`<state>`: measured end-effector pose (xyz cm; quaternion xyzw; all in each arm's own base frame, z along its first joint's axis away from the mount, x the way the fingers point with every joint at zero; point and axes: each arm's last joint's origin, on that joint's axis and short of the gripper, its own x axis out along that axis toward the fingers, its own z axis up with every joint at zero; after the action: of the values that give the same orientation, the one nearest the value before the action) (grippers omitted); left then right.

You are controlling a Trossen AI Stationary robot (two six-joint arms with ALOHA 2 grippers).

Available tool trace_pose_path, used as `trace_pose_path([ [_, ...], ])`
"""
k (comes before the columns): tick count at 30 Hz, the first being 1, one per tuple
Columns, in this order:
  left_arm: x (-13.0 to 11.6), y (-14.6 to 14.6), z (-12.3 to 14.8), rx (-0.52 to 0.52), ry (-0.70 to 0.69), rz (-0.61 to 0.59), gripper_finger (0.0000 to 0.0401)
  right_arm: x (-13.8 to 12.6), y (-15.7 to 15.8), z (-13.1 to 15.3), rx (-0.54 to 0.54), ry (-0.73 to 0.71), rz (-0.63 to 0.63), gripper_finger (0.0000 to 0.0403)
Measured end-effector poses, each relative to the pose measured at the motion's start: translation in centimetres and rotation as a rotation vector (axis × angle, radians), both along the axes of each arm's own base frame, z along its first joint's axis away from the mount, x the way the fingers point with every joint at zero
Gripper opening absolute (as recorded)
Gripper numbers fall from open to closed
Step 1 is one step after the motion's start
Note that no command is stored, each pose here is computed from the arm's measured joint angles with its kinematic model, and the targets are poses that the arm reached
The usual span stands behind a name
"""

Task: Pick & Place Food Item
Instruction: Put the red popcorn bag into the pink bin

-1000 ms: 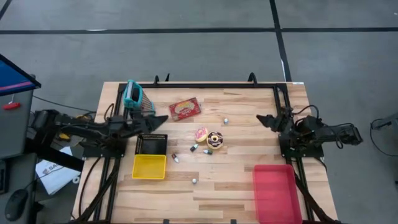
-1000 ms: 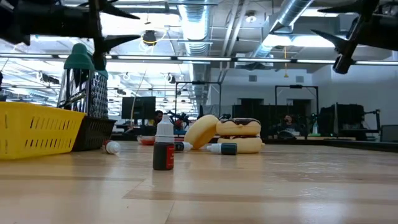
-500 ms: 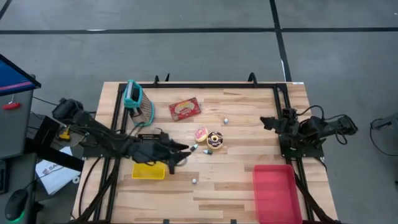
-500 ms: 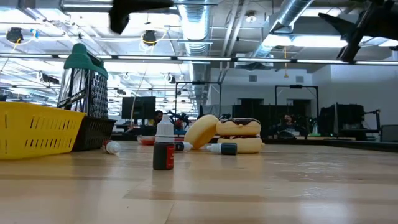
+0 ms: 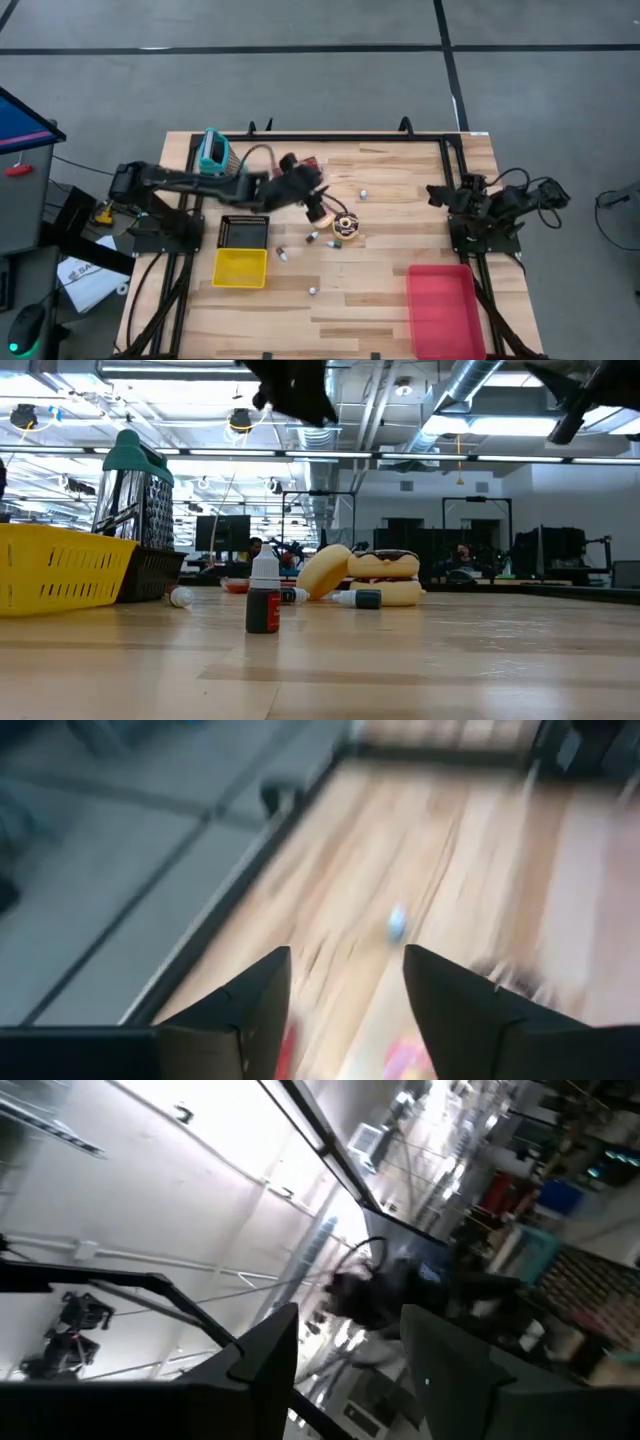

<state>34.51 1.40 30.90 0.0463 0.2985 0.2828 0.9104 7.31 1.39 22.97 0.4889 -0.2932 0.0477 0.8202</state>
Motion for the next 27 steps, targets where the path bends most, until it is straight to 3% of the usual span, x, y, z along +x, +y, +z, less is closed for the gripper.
trace_pose_path([
  [7, 0.4, 3.7, -1.2, -0.074, 0.350, -0.041, 0.0246, -0.5, -0.1, 0.6, -0.023, -0.062, -0.032, 0.0171],
  [15, 2.1, 2.8, -8.0, -0.060, 0.717, -0.084, 0.0241, -0.8, -0.2, 0.9, -0.021, -0.088, -0.060, 0.0171],
  [22, 3.2, 2.1, -13.0, 0.065, 0.886, -0.026, 0.0230, -1.1, -0.4, 1.2, -0.060, -0.113, -0.106, 0.0171],
  [27, 1.9, 3.4, -15.3, 0.049, 0.961, 0.031, 0.0234, -1.1, -0.4, 1.2, -0.072, -0.113, -0.117, 0.0171],
])
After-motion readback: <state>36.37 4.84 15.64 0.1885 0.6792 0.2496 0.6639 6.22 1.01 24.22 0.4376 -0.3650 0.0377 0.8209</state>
